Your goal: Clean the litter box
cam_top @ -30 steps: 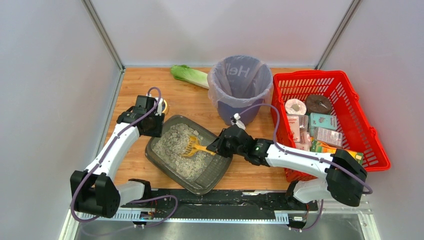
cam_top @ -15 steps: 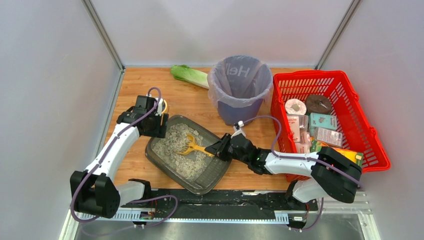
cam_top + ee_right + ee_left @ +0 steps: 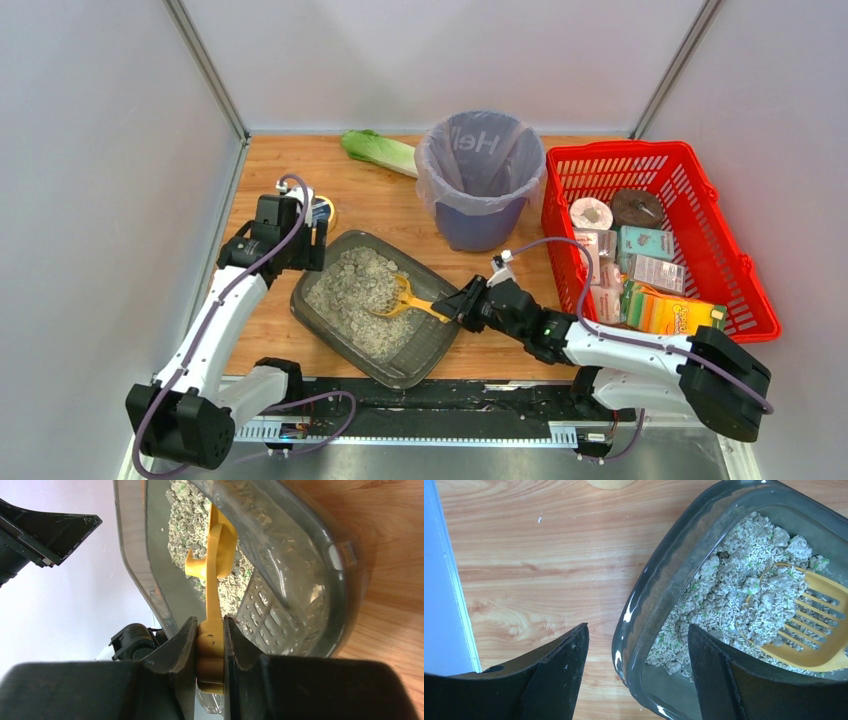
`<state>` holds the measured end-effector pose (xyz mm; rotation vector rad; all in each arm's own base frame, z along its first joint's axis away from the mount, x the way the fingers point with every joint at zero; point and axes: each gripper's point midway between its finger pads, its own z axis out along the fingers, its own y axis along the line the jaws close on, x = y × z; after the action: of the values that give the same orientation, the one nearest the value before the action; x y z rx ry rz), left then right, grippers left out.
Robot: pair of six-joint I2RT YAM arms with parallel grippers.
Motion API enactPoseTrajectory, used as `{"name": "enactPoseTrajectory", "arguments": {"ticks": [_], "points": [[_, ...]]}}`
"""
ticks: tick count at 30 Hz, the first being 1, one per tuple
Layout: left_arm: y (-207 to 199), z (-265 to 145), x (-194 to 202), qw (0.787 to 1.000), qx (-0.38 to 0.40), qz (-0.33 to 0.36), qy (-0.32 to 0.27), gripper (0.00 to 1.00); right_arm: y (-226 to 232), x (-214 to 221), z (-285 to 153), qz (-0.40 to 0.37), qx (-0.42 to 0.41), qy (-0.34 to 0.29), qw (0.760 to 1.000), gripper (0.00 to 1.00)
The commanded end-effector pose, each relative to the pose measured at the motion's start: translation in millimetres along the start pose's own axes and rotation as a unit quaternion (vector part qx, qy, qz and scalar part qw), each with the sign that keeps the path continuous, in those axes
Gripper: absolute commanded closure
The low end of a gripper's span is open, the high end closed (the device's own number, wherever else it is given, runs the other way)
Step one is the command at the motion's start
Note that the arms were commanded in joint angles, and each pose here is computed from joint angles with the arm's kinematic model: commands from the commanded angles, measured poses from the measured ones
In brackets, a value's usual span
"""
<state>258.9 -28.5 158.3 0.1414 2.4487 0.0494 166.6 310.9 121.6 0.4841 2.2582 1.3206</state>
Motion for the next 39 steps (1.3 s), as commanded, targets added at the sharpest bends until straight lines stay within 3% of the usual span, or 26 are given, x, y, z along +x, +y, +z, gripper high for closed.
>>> {"name": "enactPoseTrajectory", "arguments": {"ticks": [1, 5, 12, 18, 21, 29, 39], "points": [[5.3, -9.2, -20.7, 0.999, -0.013, 0.003, -0.047, 0.20, -11.0, -4.7, -6.0, -0.012, -0.007, -0.014, 1.000, 1.00], [11.3, -22.8, -33.2, 0.996, -0.027, -0.014, -0.081, 0.20, -3.4, -3.2, -10.5, -0.021, -0.039, -0.005, 0.999, 1.00], [-2.6, -64.4, -96.2, 0.982, 0.023, -0.042, -0.181, 0.19, 14.4, -10.2, -26.1, -0.010, -0.093, -0.019, 0.995, 1.00], [-1.6, -92.5, -134.4, 0.972, 0.029, -0.041, -0.229, 0.18, 22.4, -15.9, -36.1, 0.006, -0.115, -0.028, 0.993, 1.00], [-0.1, -97.6, -141.2, 0.971, 0.026, -0.029, -0.237, 0.17, 31.6, -16.8, -39.7, 0.016, -0.131, -0.027, 0.991, 1.00], [42.0, -82.6, -118.3, 0.969, -0.095, -0.017, -0.228, 0.17, 69.7, -21.1, -56.4, 0.051, -0.175, -0.017, 0.983, 1.00], [42.5, -83.1, -114.5, 0.966, -0.095, -0.020, -0.240, 0.17, 74.3, -12.0, -61.2, 0.070, -0.209, 0.001, 0.975, 1.00]]}}
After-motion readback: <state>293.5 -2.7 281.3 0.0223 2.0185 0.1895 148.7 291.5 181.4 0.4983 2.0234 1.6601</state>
